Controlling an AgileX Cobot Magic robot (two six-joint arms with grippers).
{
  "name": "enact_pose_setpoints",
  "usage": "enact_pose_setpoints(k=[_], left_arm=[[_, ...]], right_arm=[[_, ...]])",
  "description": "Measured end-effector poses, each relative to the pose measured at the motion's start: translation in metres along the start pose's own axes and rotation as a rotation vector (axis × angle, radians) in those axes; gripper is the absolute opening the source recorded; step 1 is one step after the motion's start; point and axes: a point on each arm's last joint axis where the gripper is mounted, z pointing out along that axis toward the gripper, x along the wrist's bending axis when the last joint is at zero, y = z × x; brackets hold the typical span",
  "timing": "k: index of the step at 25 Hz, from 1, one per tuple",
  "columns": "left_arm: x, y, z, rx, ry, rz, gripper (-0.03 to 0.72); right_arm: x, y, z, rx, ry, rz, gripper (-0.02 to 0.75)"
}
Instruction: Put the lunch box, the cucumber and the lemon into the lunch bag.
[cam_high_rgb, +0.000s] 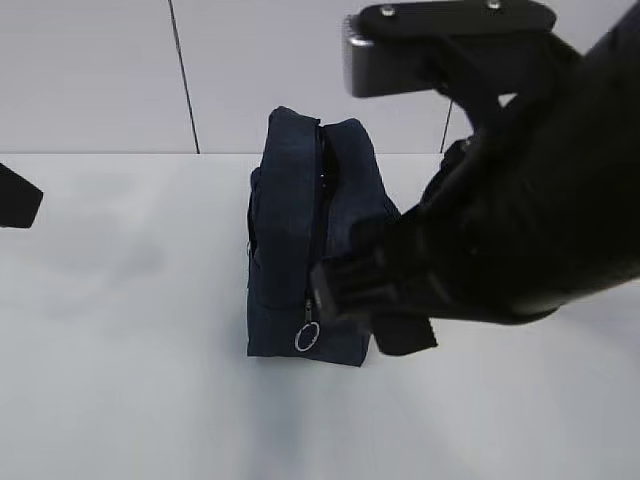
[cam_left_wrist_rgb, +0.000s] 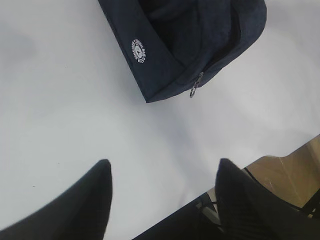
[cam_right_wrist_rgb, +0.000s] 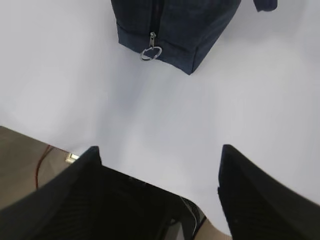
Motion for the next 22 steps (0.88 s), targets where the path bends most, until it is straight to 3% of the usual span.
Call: enact_pose_setpoints(k=[11,17,22], left_arm=[[-0.001,0.000,-0.004,-0.031,0.003,0.004,0.449],[-0.001,0.003,-0.004,-0.066,0.010,0.004,0.449],[0.000,0.006,-0.005,-0.094,0.016,0.004,0.449]], right_arm=[[0.018,-0.036,0.046,-0.298,-0.018,0.014,0.561],[0.016,-0.050,0.071,-0.328,0.012,0.056,0.561],[0.020,-0.044,0.083,-0.397,-0.023,-0.074,0.561]])
